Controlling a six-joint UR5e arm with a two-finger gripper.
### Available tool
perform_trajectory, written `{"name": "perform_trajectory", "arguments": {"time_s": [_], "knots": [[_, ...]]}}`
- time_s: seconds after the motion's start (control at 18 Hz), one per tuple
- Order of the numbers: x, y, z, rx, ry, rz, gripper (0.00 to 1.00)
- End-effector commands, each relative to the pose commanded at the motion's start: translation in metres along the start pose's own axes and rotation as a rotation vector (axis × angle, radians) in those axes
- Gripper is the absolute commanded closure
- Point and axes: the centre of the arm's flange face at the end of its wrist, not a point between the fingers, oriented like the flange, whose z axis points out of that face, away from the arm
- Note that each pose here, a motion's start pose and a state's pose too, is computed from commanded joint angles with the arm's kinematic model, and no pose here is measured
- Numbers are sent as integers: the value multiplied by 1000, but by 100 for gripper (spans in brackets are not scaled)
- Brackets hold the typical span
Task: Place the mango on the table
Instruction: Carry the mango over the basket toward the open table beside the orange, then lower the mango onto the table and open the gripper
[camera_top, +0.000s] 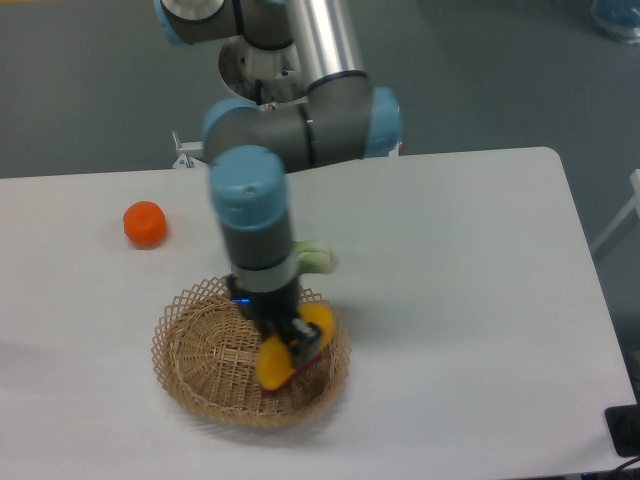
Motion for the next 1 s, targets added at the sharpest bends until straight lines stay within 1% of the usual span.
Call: {"name": "perform_trajectory", "arguments": {"time_s": [0.11, 0.33, 0.67, 0.78, 1.0], "knots": [[21, -19, -2, 17, 2, 21, 52], [56, -57, 1, 76, -31, 93, 51], [106, -96, 24, 74, 13, 165, 51], [125, -105, 34, 67, 34, 159, 51], [142, -116, 58, 49, 63, 131, 51]]}}
